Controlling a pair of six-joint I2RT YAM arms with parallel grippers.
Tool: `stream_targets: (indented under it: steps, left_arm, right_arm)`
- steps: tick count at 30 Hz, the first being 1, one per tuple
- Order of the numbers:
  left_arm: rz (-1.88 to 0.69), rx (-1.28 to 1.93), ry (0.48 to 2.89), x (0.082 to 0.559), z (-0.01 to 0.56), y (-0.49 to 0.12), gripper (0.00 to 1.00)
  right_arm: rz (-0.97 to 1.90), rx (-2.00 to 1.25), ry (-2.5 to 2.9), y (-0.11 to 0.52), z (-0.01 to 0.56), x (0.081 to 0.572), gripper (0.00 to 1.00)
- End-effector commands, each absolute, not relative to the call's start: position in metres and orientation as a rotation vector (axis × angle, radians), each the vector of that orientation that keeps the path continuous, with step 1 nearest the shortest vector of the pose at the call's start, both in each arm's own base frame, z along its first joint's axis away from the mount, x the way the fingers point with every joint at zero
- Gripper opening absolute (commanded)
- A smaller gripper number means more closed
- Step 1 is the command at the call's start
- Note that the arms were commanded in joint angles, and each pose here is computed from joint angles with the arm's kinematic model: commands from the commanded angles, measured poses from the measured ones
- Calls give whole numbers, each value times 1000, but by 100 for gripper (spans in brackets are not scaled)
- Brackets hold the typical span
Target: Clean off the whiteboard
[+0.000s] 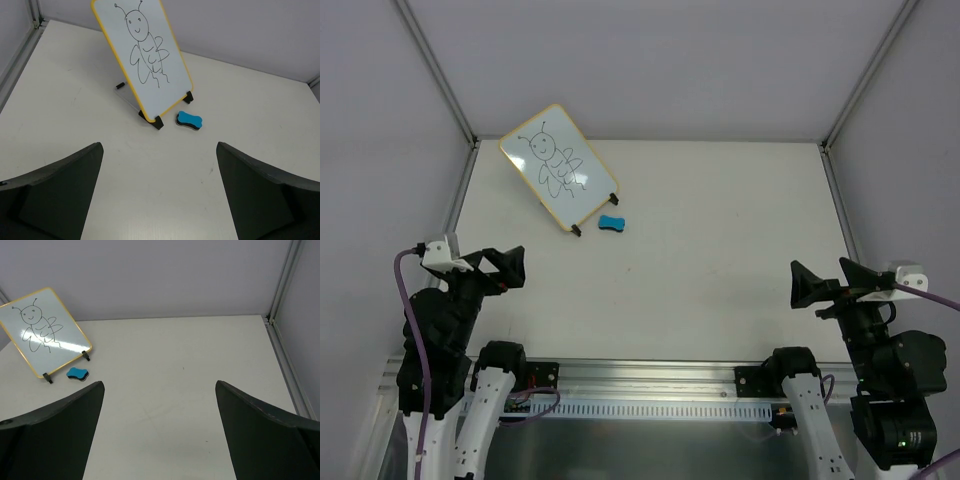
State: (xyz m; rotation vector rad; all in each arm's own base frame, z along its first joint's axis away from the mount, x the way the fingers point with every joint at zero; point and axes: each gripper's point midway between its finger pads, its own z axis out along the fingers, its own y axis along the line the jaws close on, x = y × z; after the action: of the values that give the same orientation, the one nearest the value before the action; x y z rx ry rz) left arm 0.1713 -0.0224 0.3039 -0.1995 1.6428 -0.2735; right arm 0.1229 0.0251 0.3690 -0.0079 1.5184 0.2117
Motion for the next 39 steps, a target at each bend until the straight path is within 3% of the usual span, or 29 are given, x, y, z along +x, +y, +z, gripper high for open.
stream_targets:
  steps: [1,8,12,20,27,35,39]
  left_arm:
    - [-274,-181,1672,180,298,-25,99]
    - [-336,-262,1826,209,272,-36,99]
    - [-370,-314,1939,249,252,-46,99]
    - [-288,-365,1813,357,293,-19,95]
    - [-336,-328,1822,436,267,21,93]
    - [-588,-209,1760,475,243,42,90]
    - [-662,-172,1767,493,230,37,81]
  right_arm:
    - [259,-71,1511,38,372,134,99]
    - [272,15,1566,34,355,147,99]
    - [336,38,1612,42,342,156,99]
    - [598,-124,1746,92,314,174,99]
    - [765,-258,1777,121,295,177,99]
    - [791,-373,1765,131,287,177,99]
    - [813,-383,1771,134,284,180,99]
